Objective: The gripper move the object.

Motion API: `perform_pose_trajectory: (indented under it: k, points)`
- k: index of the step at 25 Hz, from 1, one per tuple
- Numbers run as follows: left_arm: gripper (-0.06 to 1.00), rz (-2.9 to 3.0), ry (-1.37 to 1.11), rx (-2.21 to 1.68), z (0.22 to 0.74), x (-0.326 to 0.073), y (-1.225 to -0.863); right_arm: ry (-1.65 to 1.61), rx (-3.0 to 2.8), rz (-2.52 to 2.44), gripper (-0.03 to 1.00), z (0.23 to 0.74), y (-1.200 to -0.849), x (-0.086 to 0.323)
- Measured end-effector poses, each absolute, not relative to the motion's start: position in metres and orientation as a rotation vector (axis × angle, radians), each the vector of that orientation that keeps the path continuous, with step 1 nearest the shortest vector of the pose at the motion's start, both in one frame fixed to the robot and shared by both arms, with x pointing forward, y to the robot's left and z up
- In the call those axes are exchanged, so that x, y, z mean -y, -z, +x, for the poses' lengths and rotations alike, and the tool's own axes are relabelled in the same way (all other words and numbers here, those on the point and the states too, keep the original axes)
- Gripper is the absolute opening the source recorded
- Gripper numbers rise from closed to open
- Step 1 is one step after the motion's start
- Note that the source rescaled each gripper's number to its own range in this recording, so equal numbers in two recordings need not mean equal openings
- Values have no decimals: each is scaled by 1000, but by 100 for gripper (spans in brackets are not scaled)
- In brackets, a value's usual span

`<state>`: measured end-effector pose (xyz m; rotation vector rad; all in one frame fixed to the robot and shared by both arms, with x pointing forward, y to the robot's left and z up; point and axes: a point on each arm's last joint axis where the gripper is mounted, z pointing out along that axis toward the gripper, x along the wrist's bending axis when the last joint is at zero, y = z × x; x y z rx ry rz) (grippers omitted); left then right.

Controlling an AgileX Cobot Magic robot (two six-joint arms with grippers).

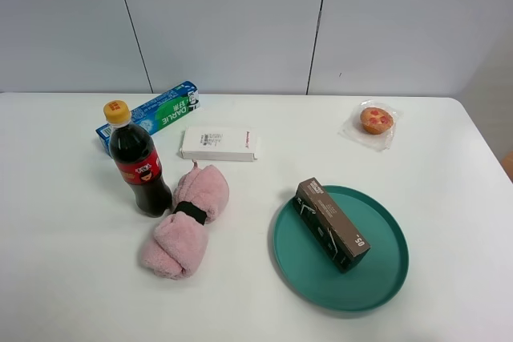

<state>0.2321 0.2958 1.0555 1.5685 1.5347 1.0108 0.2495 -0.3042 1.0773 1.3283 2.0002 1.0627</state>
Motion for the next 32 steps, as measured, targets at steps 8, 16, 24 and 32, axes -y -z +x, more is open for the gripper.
perform_pose_trajectory:
  k: [8, 16, 24, 32]
  points:
    - [100, 1568, -1011, -1535, 232, -296, -1056, -1098, -2004, 1295, 89, 250, -1058, 302]
    - [100, 1568, -1011, -1535, 232, -296, -1056, -1185, -1943, 1258, 87, 239, -1048, 307]
    - [100, 1568, -1010, -1534, 232, -296, -1056, -1181, -1956, 1232, 85, 239, -1047, 307]
    - [100, 1568, -1010, -1534, 232, -296, -1056, -1181, -1956, 1231, 84, 239, -1047, 307]
